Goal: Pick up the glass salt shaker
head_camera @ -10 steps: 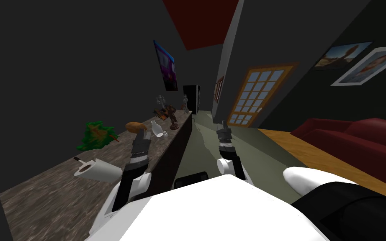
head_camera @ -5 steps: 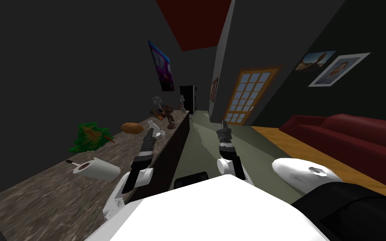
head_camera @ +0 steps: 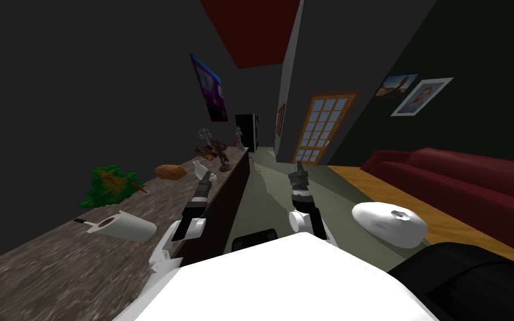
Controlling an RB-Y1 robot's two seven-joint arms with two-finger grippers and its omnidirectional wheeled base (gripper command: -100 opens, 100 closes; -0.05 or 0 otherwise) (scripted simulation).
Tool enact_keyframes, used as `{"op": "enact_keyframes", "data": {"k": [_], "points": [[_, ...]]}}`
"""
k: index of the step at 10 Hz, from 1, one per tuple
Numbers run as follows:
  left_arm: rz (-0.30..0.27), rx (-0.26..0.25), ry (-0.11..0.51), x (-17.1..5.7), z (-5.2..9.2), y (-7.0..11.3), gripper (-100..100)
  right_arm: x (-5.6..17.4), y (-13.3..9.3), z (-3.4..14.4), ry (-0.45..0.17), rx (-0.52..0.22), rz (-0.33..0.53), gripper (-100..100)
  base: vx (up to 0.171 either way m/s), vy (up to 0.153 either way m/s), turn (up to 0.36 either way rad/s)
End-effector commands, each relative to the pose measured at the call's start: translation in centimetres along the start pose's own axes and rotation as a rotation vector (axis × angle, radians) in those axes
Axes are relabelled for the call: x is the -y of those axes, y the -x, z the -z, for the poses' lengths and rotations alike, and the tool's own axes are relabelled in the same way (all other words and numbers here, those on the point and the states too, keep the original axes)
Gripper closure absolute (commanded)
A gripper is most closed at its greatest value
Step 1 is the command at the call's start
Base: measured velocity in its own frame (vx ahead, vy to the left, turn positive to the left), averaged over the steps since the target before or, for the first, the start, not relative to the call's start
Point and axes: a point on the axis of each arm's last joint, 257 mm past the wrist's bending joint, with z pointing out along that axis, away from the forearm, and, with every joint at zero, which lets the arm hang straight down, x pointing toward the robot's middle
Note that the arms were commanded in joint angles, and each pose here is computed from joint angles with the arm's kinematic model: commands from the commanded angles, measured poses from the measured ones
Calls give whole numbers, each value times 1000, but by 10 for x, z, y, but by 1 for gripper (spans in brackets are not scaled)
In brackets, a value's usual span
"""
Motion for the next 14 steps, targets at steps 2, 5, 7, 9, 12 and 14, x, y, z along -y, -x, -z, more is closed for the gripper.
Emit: {"op": "enact_keyframes", "data": {"k": [2,5,7,9,12,14], "points": [[-27,-31,76,-31,-11,-5,-100,0,0,0,0,0,0,0,-52,-11,-109],[-71,-61,139,-57,-27,-7,-100,0,0,0,0,0,0,0,-59,-16,-97],[-71,-66,176,-73,-25,-8,-100,0,0,0,0,0,0,0,-42,-12,-27],[-97,-81,227,-93,-32,-8,-100,0,0,0,0,0,0,0,-31,-9,-83],[-125,-94,279,-114,-38,-6,-100,0,0,0,0,0,0,0,-23,-5,-57],[-155,-105,332,-134,-43,-3,-100,0,0,0,0,0,0,0,-38,-9,-79]]}}
